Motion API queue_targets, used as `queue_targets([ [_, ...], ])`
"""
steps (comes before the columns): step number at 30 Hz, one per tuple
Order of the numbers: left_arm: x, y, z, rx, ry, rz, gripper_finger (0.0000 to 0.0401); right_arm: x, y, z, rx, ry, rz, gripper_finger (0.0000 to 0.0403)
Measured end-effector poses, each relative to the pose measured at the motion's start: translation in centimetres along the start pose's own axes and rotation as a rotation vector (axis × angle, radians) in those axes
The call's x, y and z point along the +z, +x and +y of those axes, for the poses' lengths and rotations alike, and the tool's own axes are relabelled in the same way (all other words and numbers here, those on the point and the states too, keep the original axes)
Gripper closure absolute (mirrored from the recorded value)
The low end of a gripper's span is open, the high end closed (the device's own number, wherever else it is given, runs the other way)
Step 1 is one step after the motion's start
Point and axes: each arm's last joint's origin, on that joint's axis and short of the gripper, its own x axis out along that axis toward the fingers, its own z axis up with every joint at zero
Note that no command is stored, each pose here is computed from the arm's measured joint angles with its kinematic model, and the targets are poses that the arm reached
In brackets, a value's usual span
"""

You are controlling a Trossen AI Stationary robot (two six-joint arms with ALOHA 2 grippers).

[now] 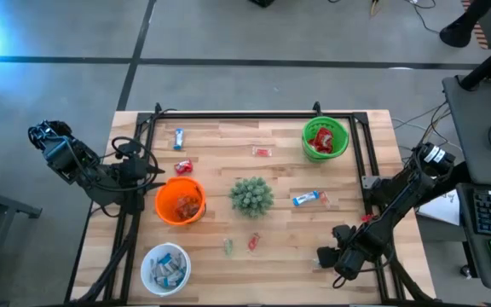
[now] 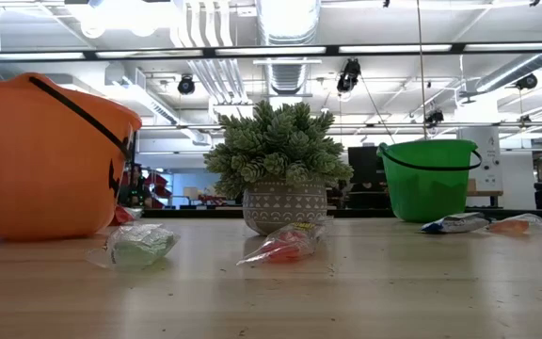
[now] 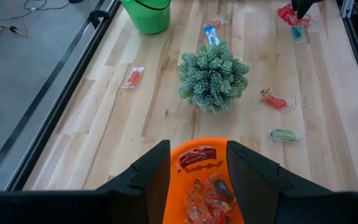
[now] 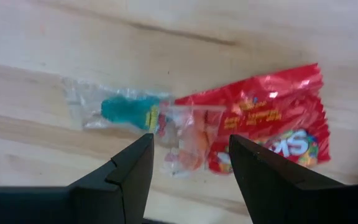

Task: Sort candy
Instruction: Put the orange gummy into the orange bucket

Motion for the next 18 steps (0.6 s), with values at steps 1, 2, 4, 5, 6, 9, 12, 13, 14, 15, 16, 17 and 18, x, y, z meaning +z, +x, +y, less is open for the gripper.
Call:
queue_targets([
  [1, 0.00, 0.00, 0.00, 0.000, 0.000, 0.000, 0.0262, 0.07, 0.08, -0.06, -0.001, 0.000, -0.003, 0.0202],
  [2, 0.00, 0.00, 0.00, 0.000, 0.000, 0.000, 0.0262, 0.13, 0.14, -0.11, -0.003, 0.000, -0.005, 0.0202],
  [4, 0.01, 0.00, 0.00, 0.000, 0.000, 0.000, 0.0262, 0.17, 0.28, -0.14, 0.002, -0.003, -0.001, 0.0202],
  [5, 0.01, 0.00, -0.01, -0.001, -0.001, -0.001, 0.0262, 0.20, 0.43, -0.17, 0.010, -0.010, 0.005, 0.0202],
  [6, 0.02, 0.00, -0.02, -0.001, -0.002, -0.002, 0.0262, 0.24, 0.58, -0.20, 0.016, -0.017, 0.010, 0.0202],
  [9, 0.04, 0.00, -0.02, -0.002, -0.003, -0.003, 0.0262, 0.42, 0.97, -0.39, 0.024, -0.018, 0.015, 0.0202],
  [12, 0.05, 0.01, -0.03, -0.003, -0.005, -0.004, 0.0262, 0.45, 1.01, -0.42, 0.023, -0.018, 0.014, 0.0202],
  [13, 0.05, 0.00, -0.04, -0.003, -0.005, -0.005, 0.0262, 0.44, 1.01, -0.41, 0.024, -0.018, 0.016, 0.0202],
  [14, 0.05, 0.00, -0.04, -0.003, -0.005, -0.005, 0.0262, 0.44, 1.01, -0.41, 0.024, -0.017, 0.016, 0.0202],
  [15, 0.06, 0.00, -0.03, -0.003, -0.005, -0.005, 0.0262, 0.44, 1.02, -0.43, 0.021, -0.017, 0.018, 0.0204],
  [16, 0.05, 0.01, -0.04, -0.003, -0.005, -0.004, 0.0262, 0.45, 1.03, -0.44, 0.019, -0.017, 0.020, 0.0208],
  [17, 0.05, 0.00, -0.04, -0.003, -0.005, -0.005, 0.0262, 0.47, 1.05, -0.47, 0.018, -0.017, 0.019, 0.0214],
  [18, 0.05, 0.01, -0.04, -0.003, -0.005, -0.005, 0.0262, 0.50, 1.08, -0.49, 0.017, -0.017, 0.018, 0.0222],
])
